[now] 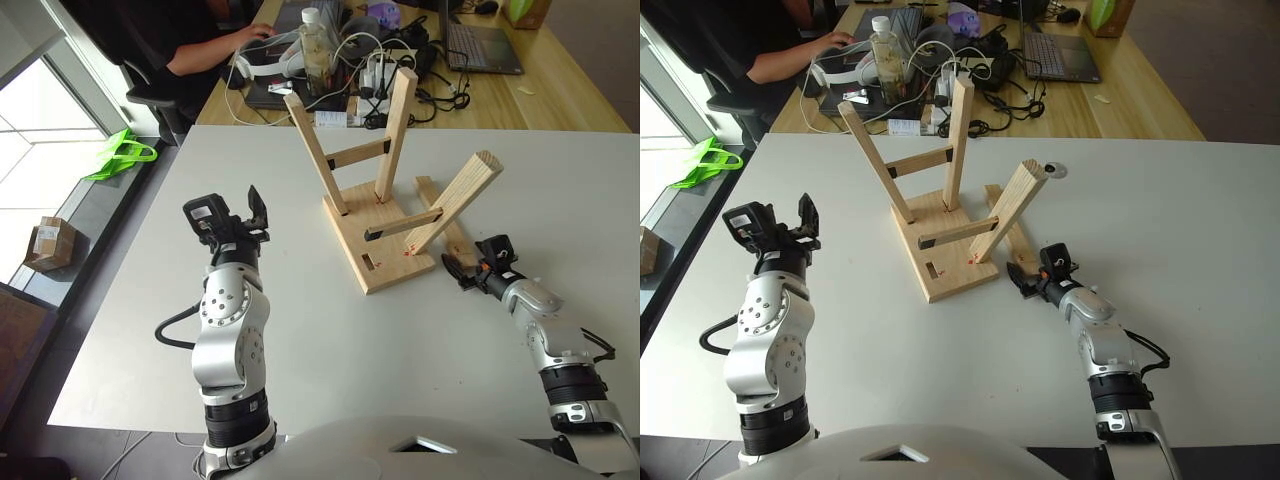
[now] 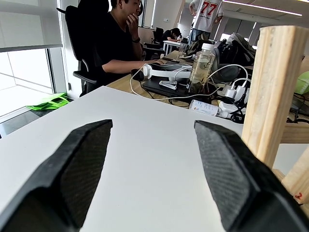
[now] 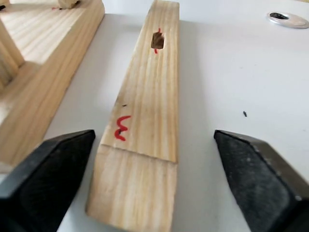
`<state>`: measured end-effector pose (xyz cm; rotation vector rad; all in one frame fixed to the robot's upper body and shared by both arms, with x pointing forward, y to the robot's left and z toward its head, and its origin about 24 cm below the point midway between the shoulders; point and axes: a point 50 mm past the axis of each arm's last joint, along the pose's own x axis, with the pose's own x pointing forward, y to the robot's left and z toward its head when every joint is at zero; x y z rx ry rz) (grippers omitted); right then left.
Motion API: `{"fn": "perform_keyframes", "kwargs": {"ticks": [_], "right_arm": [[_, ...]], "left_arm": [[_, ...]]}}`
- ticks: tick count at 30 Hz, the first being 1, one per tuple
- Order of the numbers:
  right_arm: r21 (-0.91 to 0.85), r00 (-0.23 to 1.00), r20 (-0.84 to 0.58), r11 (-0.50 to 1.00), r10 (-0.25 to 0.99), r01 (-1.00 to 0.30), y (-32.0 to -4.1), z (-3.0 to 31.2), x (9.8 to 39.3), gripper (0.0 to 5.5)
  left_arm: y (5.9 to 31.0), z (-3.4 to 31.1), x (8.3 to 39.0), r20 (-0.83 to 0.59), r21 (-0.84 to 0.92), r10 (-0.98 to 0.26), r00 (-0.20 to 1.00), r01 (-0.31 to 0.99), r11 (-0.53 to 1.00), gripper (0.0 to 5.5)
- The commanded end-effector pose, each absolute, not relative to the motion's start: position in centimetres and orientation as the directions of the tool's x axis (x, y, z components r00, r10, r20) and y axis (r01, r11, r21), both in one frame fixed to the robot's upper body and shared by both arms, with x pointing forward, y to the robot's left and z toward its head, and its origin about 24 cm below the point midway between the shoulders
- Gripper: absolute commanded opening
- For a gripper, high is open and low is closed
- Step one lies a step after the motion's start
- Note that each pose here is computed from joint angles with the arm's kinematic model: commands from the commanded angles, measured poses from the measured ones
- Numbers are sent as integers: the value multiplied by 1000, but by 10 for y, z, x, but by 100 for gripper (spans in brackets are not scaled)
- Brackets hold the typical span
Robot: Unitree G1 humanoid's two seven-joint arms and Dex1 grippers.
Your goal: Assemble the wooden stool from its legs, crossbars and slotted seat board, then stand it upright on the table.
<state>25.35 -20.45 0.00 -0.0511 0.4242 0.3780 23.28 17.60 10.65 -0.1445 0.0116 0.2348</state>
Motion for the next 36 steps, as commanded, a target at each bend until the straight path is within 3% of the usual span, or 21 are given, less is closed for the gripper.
{"fn": "perform_keyframes", "kwargs": {"ticks": [1,12,19,23,26,30,36], "right_arm": [[85,847,-394,932,356,-352,-201,2,256,377],[100,852,-348,919,391,-382,-197,14,263,211],[51,879,-325,934,350,-353,-206,22,272,203],[24,971,-157,984,178,-177,-244,70,309,203],[55,989,87,991,115,-120,-262,139,333,203],[76,933,310,973,185,-218,-245,204,339,203],[79,875,380,933,299,-352,-222,227,331,203]], "left_arm": [[176,106,236,-38,-126,220,975,-223,967,312],[180,110,239,-22,-118,224,974,-225,967,312],[194,126,244,20,-133,248,969,-243,961,312],[221,162,258,65,-291,222,973,-194,937,312],[222,210,267,178,-385,49,983,24,923,312],[197,251,276,270,-401,-147,952,250,881,312],[172,252,283,250,-492,-215,944,315,812,312]]}}
